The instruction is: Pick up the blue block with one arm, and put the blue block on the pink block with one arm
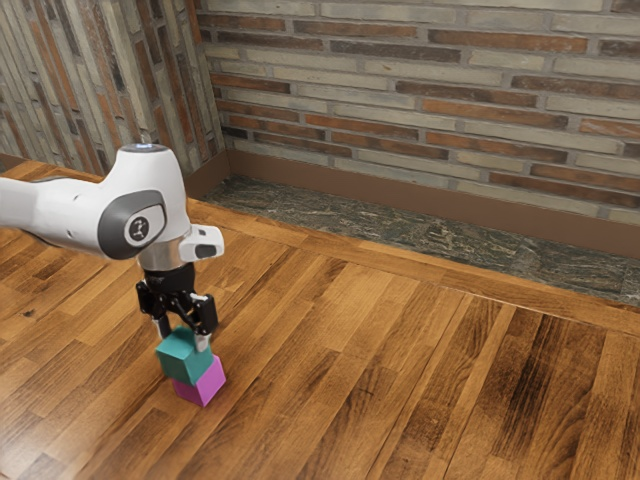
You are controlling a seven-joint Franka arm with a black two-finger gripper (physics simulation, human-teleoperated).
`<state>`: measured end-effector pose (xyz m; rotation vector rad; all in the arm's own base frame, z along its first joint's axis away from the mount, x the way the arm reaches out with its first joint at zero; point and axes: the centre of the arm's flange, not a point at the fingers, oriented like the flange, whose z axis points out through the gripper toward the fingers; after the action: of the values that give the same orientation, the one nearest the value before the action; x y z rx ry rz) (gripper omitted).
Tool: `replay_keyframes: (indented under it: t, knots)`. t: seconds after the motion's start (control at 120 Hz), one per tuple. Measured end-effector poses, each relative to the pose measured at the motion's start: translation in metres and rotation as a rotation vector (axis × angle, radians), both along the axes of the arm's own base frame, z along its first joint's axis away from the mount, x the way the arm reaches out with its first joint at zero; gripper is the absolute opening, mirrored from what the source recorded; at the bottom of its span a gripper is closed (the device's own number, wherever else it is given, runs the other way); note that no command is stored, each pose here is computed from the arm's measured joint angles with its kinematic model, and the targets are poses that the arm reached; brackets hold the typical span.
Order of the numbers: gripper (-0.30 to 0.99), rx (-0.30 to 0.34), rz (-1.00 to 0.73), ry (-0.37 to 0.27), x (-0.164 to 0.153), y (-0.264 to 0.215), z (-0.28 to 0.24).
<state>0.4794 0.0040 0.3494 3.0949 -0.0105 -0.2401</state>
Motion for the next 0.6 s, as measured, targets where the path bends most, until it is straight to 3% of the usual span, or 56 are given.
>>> replay_keyframes:
  t: [0.267, 0.467, 0.517, 0.6]
  knots:
    - [0.66, -0.001, -0.015, -0.101, -0.008, 0.001, 0.059]
    - [0.68, 0.005, -0.15, -0.145, -0.024, -0.033, 0.117]
    - [0.68, 0.009, -0.234, -0.171, -0.015, -0.058, 0.147]
    - [0.69, 0.015, -0.438, -0.212, 0.007, -0.138, 0.207]
